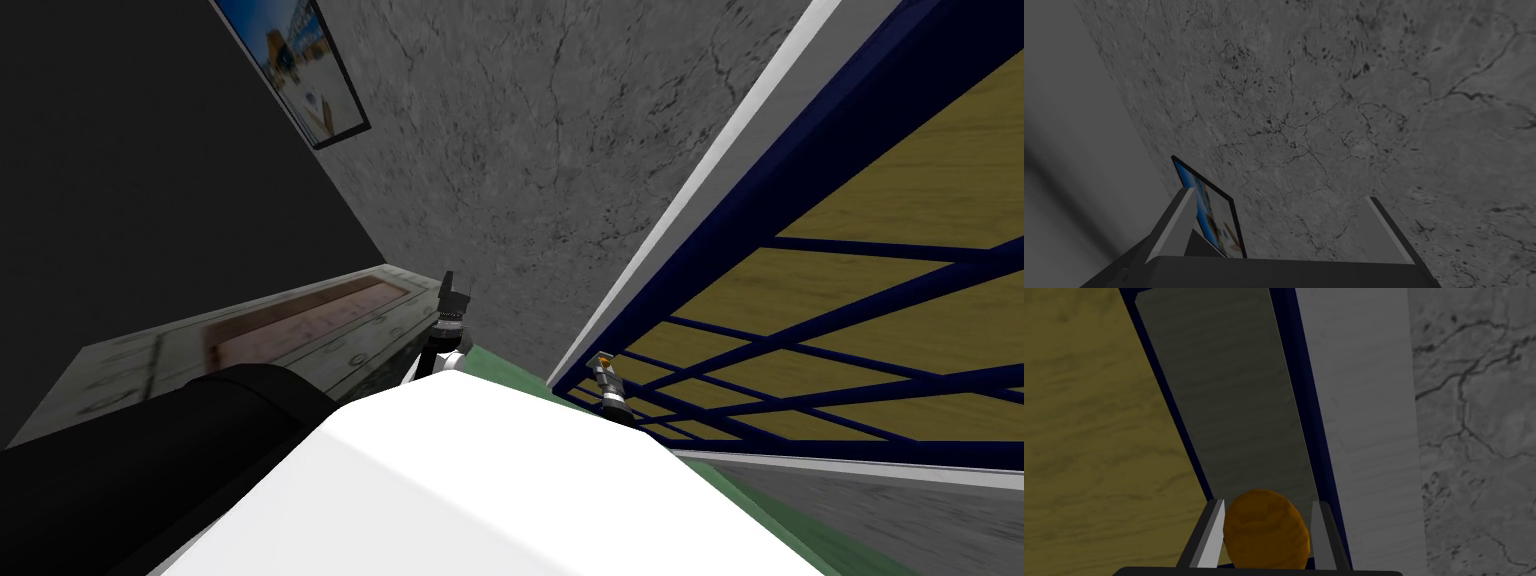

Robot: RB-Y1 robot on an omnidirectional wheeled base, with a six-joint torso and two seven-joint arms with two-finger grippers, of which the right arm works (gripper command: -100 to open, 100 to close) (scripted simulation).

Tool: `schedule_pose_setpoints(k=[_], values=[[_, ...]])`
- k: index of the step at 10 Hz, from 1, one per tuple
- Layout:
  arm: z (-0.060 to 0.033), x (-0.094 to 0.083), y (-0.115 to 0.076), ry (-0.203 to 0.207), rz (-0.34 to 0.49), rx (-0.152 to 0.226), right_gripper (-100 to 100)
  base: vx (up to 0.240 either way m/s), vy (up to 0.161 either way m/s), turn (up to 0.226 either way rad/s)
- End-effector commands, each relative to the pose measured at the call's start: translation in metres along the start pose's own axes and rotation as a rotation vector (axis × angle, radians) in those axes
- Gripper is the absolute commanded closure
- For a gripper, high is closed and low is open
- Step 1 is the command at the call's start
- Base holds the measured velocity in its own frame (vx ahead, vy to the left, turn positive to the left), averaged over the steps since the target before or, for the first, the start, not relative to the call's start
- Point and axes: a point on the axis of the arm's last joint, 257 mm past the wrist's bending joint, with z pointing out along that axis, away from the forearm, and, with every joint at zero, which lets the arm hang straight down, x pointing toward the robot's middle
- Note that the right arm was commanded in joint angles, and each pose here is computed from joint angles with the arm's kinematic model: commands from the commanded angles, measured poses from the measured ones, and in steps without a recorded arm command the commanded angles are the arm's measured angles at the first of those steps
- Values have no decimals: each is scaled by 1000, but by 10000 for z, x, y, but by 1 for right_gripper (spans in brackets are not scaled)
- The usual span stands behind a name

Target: Pull the door open

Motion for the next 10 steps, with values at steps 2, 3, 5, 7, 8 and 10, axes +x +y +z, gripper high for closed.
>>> schedule_pose_setpoints(k=[2,3,5,7,8,10], values=[[-10,-22,-54,-5,81,10,100,-33,-9,33],[-10,-22,-54,-5,93,10,100,-27,-7,16],[-16,-25,-71,-7,161,14,100,-28,-6,31],[-18,-28,-78,-9,213,17,100,-27,-3,22],[-18,-28,-78,-9,218,16,100,-25,-6,14],[-20,-35,-92,-12,289,21,100,-32,-9,43]])
